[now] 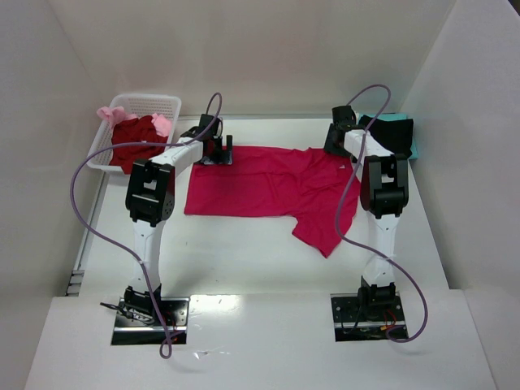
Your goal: Fold and stack the t-shirts
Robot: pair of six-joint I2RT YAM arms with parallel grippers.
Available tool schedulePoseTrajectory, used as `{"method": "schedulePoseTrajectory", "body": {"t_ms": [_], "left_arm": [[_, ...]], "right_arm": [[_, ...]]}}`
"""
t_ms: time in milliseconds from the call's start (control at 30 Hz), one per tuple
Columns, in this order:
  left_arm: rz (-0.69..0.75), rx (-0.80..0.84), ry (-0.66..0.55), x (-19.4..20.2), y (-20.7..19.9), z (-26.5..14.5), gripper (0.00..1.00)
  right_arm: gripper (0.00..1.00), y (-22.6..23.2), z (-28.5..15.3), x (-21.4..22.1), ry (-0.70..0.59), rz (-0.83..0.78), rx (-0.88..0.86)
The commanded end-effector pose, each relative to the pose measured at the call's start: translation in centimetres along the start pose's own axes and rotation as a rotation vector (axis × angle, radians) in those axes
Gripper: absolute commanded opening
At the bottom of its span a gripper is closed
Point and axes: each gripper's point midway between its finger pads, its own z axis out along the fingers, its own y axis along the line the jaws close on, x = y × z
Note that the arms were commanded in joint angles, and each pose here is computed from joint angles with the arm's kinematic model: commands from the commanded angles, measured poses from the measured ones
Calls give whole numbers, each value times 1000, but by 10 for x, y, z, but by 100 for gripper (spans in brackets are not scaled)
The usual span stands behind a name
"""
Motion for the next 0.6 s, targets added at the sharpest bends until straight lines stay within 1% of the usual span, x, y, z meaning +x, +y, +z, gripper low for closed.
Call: {"method": "schedulePoseTrajectory", "body": {"t_ms": [0,100,133,167,233,300,333,400,433,533,567], "left_arm": [[0,-1,20,4,3,5,98],[-9,7,31,6,1,5,98],[-16,0,39,9,6,8,98],[-17,2,29,4,5,7,98],[-16,0,39,7,6,7,98],[-15,-3,48,10,7,10,98],[-15,-3,48,10,7,10,98],[-16,0,39,6,6,9,98],[-25,-6,38,5,11,9,98],[-25,-7,38,5,11,9,98],[-25,-7,38,5,11,9,98]], "right_arm": [[54,-4,-7,-37,-109,9,36],[36,-13,-3,-30,-95,26,61],[34,-15,-6,-31,-100,37,68],[34,-18,-6,-22,-82,32,75],[34,-28,-13,-24,-91,52,97],[34,-38,-14,-14,-68,54,112],[35,-46,-19,-19,-82,68,117],[35,-56,-19,-8,-59,80,132],[37,-62,-23,-10,-62,89,138],[48,-78,-22,7,-30,97,163],[55,-78,-25,4,-38,99,160]]}}
